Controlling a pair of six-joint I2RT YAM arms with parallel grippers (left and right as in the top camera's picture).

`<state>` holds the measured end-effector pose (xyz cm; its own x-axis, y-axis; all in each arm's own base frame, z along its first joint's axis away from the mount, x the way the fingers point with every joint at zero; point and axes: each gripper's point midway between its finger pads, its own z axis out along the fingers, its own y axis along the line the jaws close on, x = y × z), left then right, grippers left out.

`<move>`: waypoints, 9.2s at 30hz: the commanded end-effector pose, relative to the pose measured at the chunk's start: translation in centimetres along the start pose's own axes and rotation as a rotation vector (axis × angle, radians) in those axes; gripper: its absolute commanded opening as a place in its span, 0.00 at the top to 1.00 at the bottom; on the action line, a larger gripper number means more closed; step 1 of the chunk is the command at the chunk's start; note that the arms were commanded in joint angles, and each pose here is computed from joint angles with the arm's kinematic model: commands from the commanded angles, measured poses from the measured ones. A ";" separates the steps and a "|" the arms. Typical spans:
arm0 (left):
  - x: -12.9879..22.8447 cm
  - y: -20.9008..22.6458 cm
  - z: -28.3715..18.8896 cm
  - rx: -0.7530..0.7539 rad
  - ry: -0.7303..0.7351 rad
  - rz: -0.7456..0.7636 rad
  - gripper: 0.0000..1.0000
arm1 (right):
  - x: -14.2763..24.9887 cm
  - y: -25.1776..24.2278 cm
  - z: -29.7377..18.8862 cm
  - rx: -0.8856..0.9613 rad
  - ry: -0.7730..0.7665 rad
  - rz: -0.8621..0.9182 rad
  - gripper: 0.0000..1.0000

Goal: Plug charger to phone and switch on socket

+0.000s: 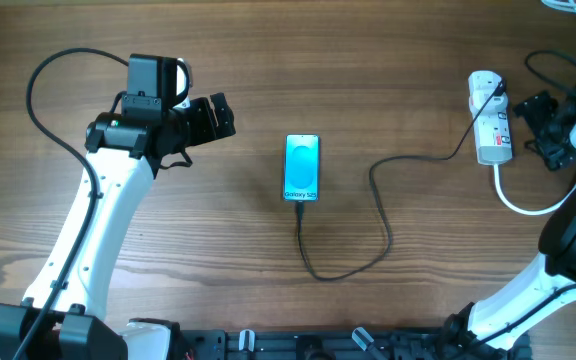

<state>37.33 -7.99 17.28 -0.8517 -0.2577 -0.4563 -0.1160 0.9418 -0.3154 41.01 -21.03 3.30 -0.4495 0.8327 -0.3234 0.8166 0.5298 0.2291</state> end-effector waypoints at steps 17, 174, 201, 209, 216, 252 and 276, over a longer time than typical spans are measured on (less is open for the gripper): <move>-0.3 0.1 -0.5 -0.007 -0.018 0.007 0.00 | 4.1 -0.3 5.2 0.059 0.107 -0.032 0.00; 9.9 8.2 -6.6 -0.018 -0.952 0.387 0.00 | -1.6 1.8 -1.9 0.000 -0.063 -0.318 0.00; 9.9 8.3 -6.6 -0.023 -0.954 0.386 0.00 | -1.6 1.8 -1.9 0.000 -0.063 -0.318 0.00; 9.9 8.3 -6.6 -0.023 -0.955 0.386 0.00 | -3.0 2.7 -5.2 -0.032 -0.137 -0.316 0.00; 9.9 8.3 -6.6 -0.023 -0.954 0.386 0.00 | -6.0 5.0 -16.9 -0.145 -0.384 -0.315 0.00; 9.9 8.3 -6.6 -0.023 -0.954 0.386 0.00 | 19.1 7.6 -11.1 -0.468 -0.260 -0.957 0.00; 9.9 8.3 -6.6 -0.024 -0.954 0.386 0.00 | 26.8 -0.7 -6.6 -0.519 -0.206 -0.867 0.00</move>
<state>24.59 -1.73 15.77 -0.0750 -0.0127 -0.9971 0.0803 0.9966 -0.0187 27.21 1.25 1.01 -0.6972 0.0548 -0.7147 -0.0519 0.9906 0.1266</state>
